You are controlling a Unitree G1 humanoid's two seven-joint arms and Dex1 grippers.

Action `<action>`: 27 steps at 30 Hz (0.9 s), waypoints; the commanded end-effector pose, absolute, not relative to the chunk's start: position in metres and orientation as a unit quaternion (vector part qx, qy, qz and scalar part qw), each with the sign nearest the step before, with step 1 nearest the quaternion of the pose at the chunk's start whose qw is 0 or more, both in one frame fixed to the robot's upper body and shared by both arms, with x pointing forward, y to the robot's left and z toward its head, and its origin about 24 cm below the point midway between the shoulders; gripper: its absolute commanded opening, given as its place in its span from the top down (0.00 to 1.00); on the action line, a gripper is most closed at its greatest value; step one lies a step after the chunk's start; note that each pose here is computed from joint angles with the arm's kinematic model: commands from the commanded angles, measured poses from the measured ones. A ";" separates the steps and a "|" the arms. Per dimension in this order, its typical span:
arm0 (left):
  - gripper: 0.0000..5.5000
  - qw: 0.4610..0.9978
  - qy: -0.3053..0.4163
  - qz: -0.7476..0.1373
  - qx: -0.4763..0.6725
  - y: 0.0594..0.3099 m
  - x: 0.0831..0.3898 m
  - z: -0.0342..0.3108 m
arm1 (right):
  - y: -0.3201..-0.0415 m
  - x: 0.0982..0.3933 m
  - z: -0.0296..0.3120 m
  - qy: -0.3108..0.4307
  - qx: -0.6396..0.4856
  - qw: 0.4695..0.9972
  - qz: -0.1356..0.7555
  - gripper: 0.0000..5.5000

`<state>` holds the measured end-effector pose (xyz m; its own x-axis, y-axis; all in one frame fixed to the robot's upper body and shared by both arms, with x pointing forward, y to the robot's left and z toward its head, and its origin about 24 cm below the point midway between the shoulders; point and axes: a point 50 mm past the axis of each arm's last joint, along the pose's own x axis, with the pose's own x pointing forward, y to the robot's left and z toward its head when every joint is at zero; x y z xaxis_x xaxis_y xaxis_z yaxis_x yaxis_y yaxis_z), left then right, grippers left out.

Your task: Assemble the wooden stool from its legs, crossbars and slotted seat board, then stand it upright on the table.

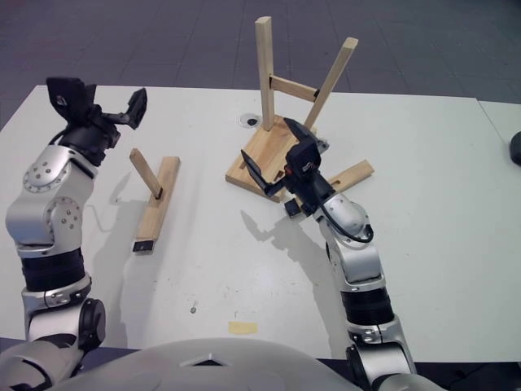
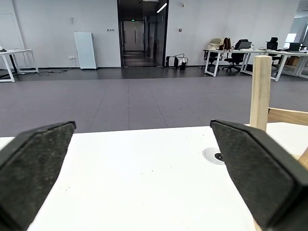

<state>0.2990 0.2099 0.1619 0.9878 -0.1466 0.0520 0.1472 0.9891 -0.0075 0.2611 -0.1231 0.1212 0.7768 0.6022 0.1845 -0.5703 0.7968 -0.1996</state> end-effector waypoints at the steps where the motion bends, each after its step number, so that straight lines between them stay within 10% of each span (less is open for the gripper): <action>1: 0.02 0.997 0.007 -0.072 -0.009 0.212 0.298 0.141 | -0.122 0.262 0.121 -0.120 -0.069 0.940 0.313 0.02; 17: 0.02 0.987 -0.127 -0.092 0.026 0.200 0.301 0.227 | -0.121 0.263 0.125 -0.125 -0.062 0.940 0.313 0.02; 27: 0.02 0.983 0.158 -0.077 -0.048 0.206 0.288 0.050 | -0.119 0.265 0.134 -0.133 -0.059 0.937 0.318 0.02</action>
